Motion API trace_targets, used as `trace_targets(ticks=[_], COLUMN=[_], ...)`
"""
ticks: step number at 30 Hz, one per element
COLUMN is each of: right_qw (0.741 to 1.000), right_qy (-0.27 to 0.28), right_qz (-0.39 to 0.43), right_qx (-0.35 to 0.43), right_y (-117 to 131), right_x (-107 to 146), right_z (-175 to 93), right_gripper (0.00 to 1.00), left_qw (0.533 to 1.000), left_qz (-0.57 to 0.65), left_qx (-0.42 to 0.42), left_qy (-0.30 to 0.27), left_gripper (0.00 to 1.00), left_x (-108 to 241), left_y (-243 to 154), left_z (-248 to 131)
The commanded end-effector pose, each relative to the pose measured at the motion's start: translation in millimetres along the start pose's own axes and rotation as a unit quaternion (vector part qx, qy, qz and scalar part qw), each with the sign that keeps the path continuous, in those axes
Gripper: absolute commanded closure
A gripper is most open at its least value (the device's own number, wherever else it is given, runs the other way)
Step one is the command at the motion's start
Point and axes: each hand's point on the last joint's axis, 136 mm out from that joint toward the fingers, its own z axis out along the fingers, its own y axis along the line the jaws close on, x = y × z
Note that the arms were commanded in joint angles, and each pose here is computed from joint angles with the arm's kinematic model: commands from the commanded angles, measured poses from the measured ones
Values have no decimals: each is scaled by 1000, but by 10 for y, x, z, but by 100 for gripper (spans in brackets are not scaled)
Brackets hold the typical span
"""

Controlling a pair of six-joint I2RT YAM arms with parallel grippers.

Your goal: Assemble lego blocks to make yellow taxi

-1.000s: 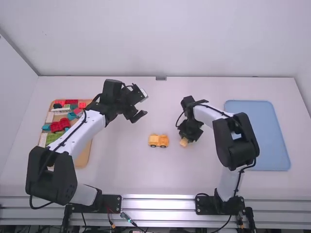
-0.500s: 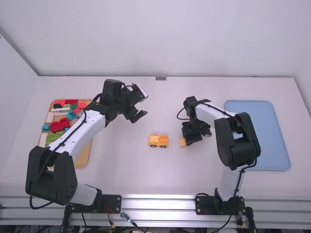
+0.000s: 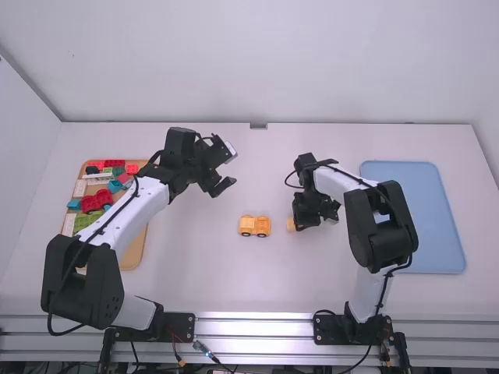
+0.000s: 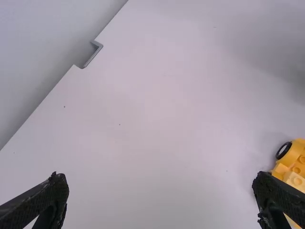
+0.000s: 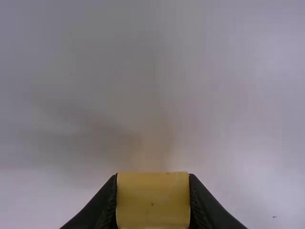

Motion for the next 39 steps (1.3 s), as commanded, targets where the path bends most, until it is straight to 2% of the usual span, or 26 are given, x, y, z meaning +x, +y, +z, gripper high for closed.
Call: trace_targets(ticks=[1,9,15,16,17,19,20,22,24,25,27,30,31,34,39], right_qw=[1000,1000,999,999,999,999,998,998,998,998,997,997,997,996,984], right_qy=[2,-1,21,30,38,39,40,42,45,48,48,51,58,72,121], right_qz=[3,3,0,-2,-3,-13,-15,-25,-31,-33,-41,-36,-36,-43,-119], right_qx=[-17,-15,-29,-31,-31,-33,-34,-33,-33,-34,-37,-37,-34,-32,-63], right_y=[54,41,58,59,56,56,64,60,61,63,76,83,71,61,188], right_x=[40,20,53,73,96,87,70,60,74,84,87,64,88,132,223], right_z=[-110,-96,52,73,88,106,103,99,96,95,94,86,84,78,10], right_gripper=[85,83,85,83,75,50,44,39,37,31,26,4,1,1,1], left_qw=[1000,1000,1000,1000,1000,1000,1000,1000,1000,1000,1000,1000,1000,1000,1000], left_qz=[-6,-6,-6,-6,-6,-6,-6,-6,-6,-6,-6,-6,-6,-6,-6], left_qx=[5,5,4,4,4,4,4,4,4,4,4,4,4,4,4], left_qy=[6,6,6,6,6,6,6,6,6,5,6,6,6,6,6], left_gripper=[1,1,1,1,1,1,1,1,1,1,1,1,1,1,1], left_x=[61,61,62,62,62,62,62,62,61,61,61,61,61,61,61], left_y=[-27,-27,-26,-26,-26,-26,-26,-26,-26,-26,-26,-26,-26,-26,-26], left_z=[10,10,10,10,10,10,10,10,10,10,10,10,10,10,10])
